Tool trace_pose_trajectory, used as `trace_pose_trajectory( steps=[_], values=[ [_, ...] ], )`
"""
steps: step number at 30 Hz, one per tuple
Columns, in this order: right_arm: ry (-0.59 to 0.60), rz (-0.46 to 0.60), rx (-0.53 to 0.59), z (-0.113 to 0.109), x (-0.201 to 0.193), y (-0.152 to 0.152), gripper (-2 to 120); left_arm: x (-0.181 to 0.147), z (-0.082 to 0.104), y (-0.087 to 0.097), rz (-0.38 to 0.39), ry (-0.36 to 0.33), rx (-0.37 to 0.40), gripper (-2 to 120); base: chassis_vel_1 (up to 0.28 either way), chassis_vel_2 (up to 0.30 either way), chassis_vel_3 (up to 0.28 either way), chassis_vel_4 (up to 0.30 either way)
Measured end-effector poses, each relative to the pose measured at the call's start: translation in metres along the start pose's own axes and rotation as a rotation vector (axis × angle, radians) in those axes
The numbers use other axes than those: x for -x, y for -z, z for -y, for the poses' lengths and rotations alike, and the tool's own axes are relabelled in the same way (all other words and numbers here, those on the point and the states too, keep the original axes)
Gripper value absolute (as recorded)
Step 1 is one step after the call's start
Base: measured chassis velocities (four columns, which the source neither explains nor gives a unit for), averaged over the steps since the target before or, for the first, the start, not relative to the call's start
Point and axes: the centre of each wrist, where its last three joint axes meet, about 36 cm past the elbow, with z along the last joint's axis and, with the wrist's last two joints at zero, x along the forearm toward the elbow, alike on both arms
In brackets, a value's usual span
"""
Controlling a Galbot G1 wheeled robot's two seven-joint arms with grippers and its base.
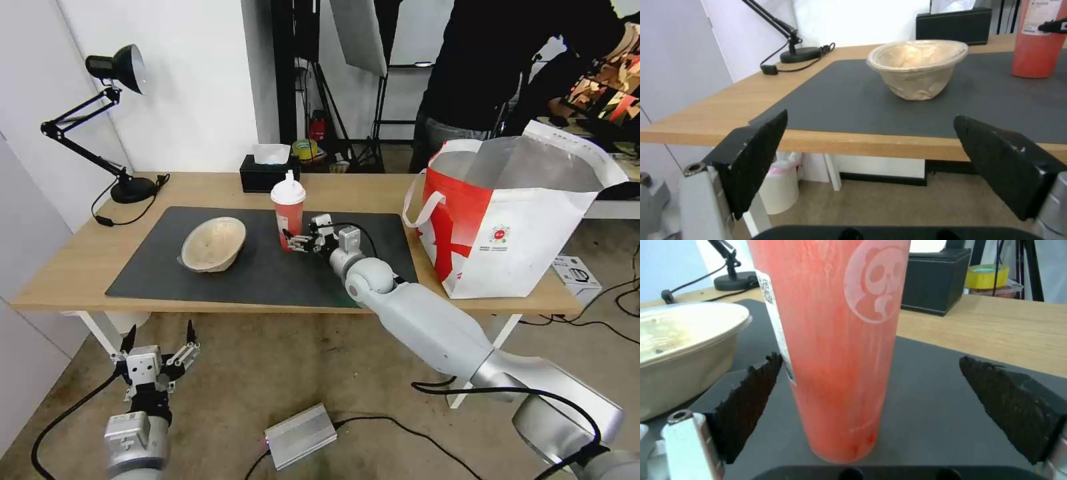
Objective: Pick up the trash from the table and place it into the takeout bag.
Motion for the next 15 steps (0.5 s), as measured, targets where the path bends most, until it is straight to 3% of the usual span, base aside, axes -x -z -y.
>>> trace_pose_trajectory(
  steps=[15],
  values=[
    [0.003,0.001,0.000,-0.0016,0.0011,-0.0001,100,0.0005,0.0015,-0.0016,-0.004,-0.002,-0.004,100,0.000,0.000,0.000,0.000]
  ],
)
